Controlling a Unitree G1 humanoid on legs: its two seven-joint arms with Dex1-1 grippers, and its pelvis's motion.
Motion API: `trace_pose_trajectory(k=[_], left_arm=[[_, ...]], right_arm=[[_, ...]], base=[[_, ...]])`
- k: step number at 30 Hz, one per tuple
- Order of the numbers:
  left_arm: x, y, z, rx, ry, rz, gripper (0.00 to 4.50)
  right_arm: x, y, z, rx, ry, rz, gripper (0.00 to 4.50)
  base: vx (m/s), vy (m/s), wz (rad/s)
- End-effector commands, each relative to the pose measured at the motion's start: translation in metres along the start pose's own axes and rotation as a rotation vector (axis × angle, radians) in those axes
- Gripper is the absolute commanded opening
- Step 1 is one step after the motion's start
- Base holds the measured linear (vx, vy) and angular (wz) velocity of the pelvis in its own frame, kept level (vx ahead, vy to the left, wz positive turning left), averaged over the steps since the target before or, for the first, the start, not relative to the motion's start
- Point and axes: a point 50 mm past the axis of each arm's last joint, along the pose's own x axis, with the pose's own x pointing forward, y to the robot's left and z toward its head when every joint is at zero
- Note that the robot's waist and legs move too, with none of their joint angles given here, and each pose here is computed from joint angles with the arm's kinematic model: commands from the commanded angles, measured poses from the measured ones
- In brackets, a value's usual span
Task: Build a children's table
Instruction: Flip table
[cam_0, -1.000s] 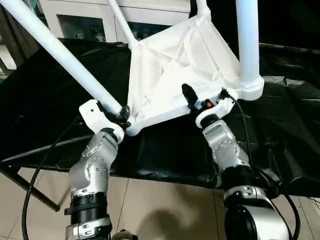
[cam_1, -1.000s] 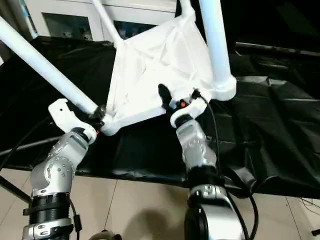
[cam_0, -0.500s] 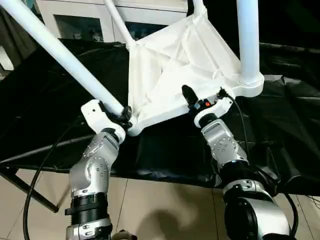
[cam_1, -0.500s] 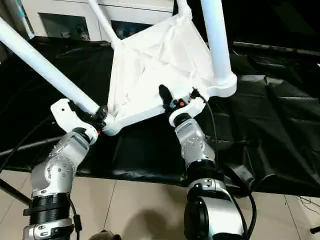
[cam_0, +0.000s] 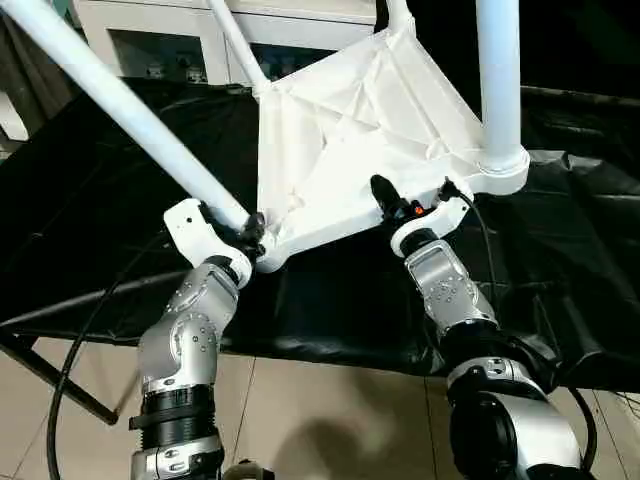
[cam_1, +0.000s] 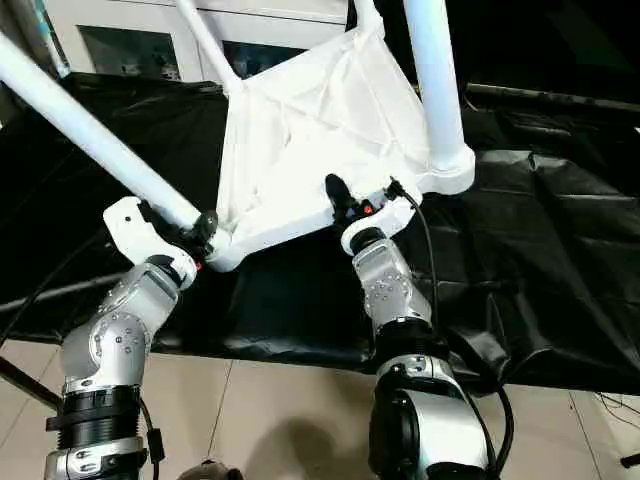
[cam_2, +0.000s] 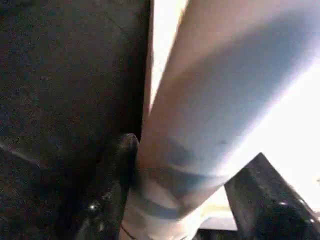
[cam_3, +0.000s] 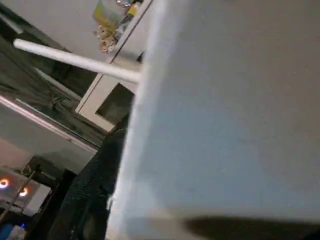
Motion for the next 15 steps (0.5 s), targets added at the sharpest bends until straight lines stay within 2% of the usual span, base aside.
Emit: trace_pose_trajectory(k=[1, 4, 6, 7, 9, 10, 15], left_arm=[[0.002, -0.006, -0.010, -0.034, 0.054, -0.050, 3.23], [0.000, 0.003, -0.006, -0.018, 0.035, -0.024, 3.37], [-0.001, 0.007, -0.004, -0.005, 0.031, -0.014, 3.65], [-0.003, 0.013, -0.003, 0.000, 0.025, 0.000, 3.71], [-0.005, 0.017, -0.002, 0.003, 0.023, 0.008, 3.80], [-0.009, 0.028, 0.000, 0.004, 0.016, 0.036, 3.84], [-0.019, 0.043, 0.000, 0.010, 0.023, 0.050, 3.86]], right_arm=[[0.007, 0.013, 0.019, -0.066, -0.059, 0.037, 2.13], [0.005, 0.010, 0.033, -0.105, -0.110, 0.010, 2.11], [0.003, 0.009, 0.039, -0.123, -0.131, 0.004, 2.10], [0.001, 0.007, 0.045, -0.151, -0.155, -0.004, 2.10], [-0.001, 0.007, 0.050, -0.168, -0.170, -0.008, 2.09], [-0.006, 0.004, 0.060, -0.199, -0.208, -0.022, 2.09], [-0.014, -0.001, 0.078, -0.210, -0.272, -0.052, 2.09]], base=[[0.000, 0.000, 0.00], [0.000, 0.000, 0.00], [0.000, 0.000, 0.00], [0.000, 0.000, 0.00], [0.000, 0.000, 0.00], [0.000, 0.000, 0.00], [0.000, 0.000, 0.00]])
